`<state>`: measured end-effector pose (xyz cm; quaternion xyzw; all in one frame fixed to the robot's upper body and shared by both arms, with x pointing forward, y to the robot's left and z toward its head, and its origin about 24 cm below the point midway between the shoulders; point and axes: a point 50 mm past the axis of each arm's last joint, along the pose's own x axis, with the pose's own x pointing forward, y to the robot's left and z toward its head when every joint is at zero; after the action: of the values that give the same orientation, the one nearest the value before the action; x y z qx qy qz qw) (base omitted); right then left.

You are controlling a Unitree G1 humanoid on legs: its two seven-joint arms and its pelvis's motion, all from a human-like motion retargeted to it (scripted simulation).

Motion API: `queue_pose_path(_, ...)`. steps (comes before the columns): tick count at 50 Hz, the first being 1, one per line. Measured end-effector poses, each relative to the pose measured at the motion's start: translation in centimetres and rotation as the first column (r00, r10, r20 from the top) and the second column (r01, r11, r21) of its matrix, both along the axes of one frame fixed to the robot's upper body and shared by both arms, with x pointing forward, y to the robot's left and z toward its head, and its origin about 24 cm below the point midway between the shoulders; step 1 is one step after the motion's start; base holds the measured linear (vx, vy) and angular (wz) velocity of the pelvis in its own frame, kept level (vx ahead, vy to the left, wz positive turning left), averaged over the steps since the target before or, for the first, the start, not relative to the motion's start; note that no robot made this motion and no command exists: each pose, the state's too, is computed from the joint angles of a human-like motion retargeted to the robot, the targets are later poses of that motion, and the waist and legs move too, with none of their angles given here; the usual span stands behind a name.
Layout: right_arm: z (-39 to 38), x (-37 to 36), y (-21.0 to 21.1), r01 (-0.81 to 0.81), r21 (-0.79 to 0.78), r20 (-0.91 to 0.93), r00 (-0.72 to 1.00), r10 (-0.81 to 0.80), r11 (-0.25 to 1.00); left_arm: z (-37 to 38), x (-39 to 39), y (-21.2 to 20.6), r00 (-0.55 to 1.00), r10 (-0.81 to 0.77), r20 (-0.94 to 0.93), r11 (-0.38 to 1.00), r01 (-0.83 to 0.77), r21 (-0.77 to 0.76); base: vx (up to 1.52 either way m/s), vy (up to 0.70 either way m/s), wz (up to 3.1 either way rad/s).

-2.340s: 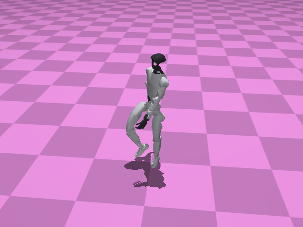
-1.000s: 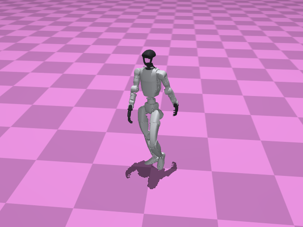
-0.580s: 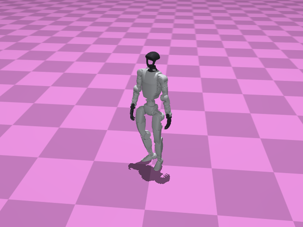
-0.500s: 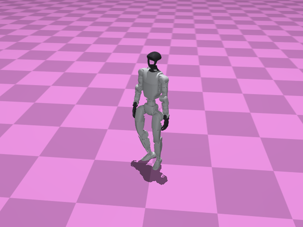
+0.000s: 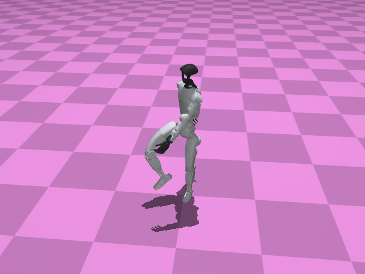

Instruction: In place motions

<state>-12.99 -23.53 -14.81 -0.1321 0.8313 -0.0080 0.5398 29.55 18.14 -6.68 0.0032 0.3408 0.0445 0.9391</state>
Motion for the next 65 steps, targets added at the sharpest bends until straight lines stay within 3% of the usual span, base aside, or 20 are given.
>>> queue_pose_path(10,-1.7,5.2,0.7,-0.147,0.104,0.141,0.981,0.132,0.984,-4.8,-6.2,-0.4,0.974,-0.016,-0.226,0.999,0.007,-0.037,0.07,-0.01,-0.67)
queue_pose_path(23,-2.6,12.8,0.7,-0.301,0.095,0.315,0.913,0.258,0.949,-8.2,-12.6,-1.1,0.905,-0.035,-0.423,0.996,-0.001,-0.085,0.00,-0.11,-0.24)
queue_pose_path(32,-2.6,16.7,1.4,-0.316,0.070,0.371,0.889,0.269,0.946,-10.5,-20.3,0.2,0.806,-0.050,-0.590,0.998,0.021,-0.055,-0.07,-0.23,-0.09)
queue_pose_path(40,-2.1,23.6,5.7,-0.285,0.159,0.541,0.826,0.158,0.945,-10.4,-29.4,5.1,0.592,-0.012,-0.806,0.995,0.087,0.049,-0.19,-0.28,0.24)
queue_pose_path(43,-1.2,27.2,7.2,-0.260,0.230,0.616,0.785,0.067,0.938,-10.0,-32.9,5.8,0.542,0.046,-0.839,0.999,0.000,0.055,-0.13,-0.21,-0.04)
queue_pose_path(45,0.3,31.1,8.3,-0.252,0.254,0.699,0.716,0.003,0.934,-9.7,-36.2,5.2,0.485,0.092,-0.870,0.988,-0.152,0.020,-0.19,-0.19,-0.55)
queue_pose_path(50,5.2,39.2,10.2,-0.377,0.225,0.874,0.486,-0.015,0.899,-8.3,-42.9,2.9,0.328,0.089,-0.940,0.927,-0.373,-0.043,-0.09,-0.13,-0.84)
queue_pose_path(56,9.6,43.9,11.3,-0.514,0.104,0.959,0.280,0.052,0.851,-6.4,-47.8,1.3,0.168,0.047,-0.985,0.917,-0.399,-0.024,0.01,-0.04,-0.45)
queue_pose_path(65,7.6,42.0,11.0,-0.485,0.156,0.932,0.360,0.034,0.861,-7.7,-44.9,1.5,0.262,0.083,-0.962,0.907,-0.419,-0.036,0.02,0.04,0.67)
